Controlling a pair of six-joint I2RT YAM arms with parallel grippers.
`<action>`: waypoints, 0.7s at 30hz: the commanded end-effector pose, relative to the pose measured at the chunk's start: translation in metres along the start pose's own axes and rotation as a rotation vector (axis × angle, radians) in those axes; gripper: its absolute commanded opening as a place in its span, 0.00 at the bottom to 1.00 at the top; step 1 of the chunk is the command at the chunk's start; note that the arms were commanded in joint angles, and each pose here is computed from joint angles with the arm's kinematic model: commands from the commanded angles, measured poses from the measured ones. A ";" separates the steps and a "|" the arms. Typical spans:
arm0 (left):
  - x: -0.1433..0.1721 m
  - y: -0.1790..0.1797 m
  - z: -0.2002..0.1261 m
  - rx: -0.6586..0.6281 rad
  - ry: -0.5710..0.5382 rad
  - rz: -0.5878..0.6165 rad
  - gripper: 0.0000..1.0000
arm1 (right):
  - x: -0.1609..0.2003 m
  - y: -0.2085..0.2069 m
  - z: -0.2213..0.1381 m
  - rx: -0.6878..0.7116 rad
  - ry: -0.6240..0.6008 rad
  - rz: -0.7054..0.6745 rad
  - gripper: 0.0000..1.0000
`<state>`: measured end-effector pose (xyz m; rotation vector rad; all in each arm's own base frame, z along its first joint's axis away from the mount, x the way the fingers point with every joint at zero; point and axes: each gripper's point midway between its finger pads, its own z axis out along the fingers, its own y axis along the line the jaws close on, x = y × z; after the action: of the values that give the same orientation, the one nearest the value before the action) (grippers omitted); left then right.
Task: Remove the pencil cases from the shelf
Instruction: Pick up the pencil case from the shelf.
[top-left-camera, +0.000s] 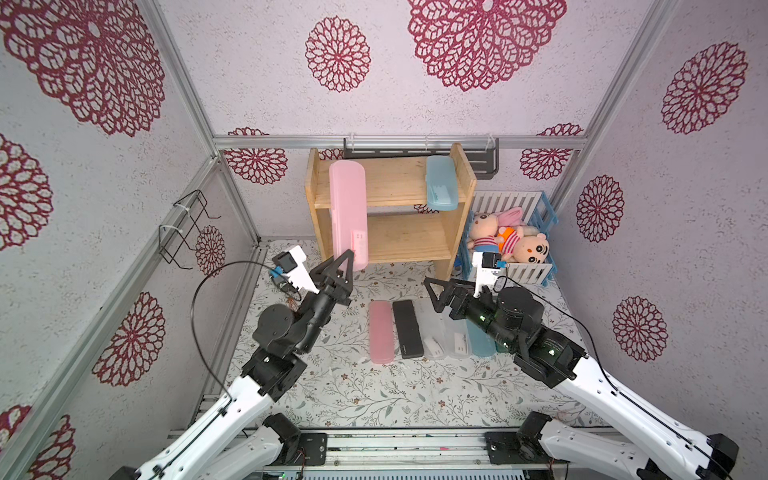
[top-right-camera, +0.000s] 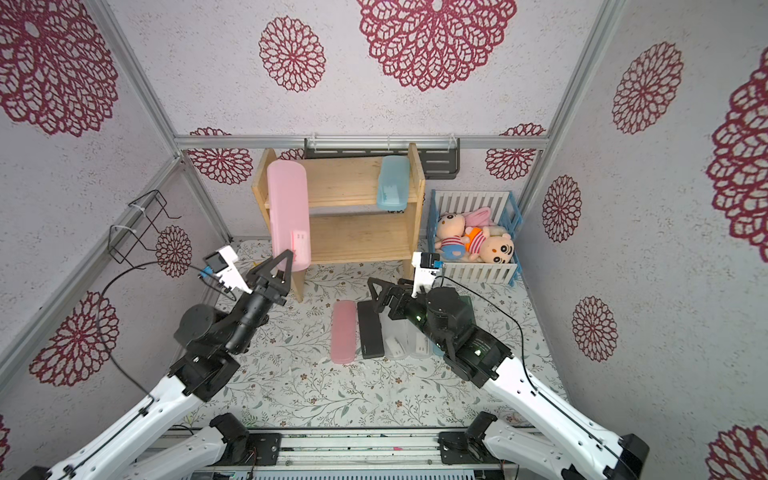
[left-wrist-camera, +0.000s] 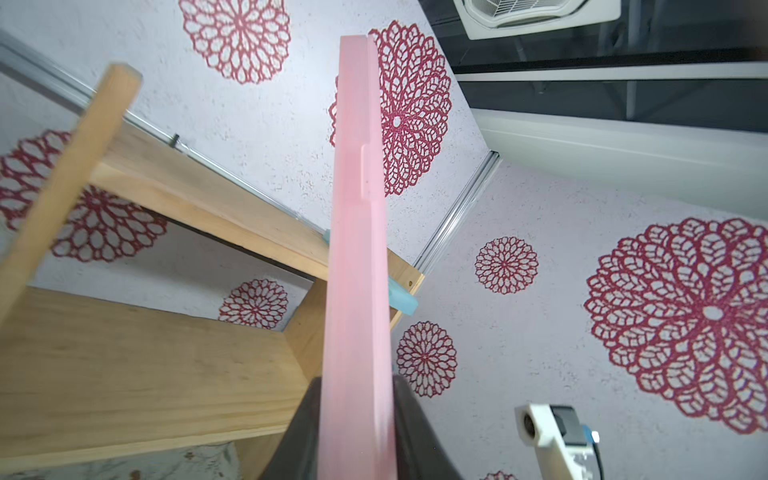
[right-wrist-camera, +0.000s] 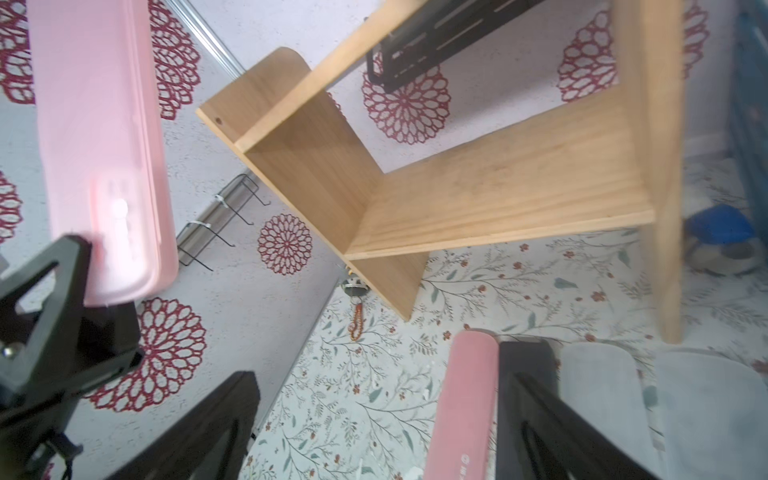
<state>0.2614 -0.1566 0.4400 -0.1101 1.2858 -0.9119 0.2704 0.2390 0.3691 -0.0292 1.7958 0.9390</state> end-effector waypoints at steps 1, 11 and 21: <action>0.017 0.022 -0.034 -0.062 0.070 0.204 0.00 | -0.019 0.050 0.012 -0.135 -0.060 0.033 0.99; 0.007 0.043 -0.100 -0.115 0.046 0.268 0.00 | -0.018 0.160 0.070 -0.294 -0.008 -0.042 0.99; 0.002 0.043 -0.114 -0.103 0.030 0.255 0.00 | 0.008 0.219 0.122 -0.306 0.074 -0.116 0.99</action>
<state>0.1900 -0.0846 0.3771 -0.0199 1.3497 -0.6338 0.2715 0.4585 0.4710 -0.3179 1.6722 1.1693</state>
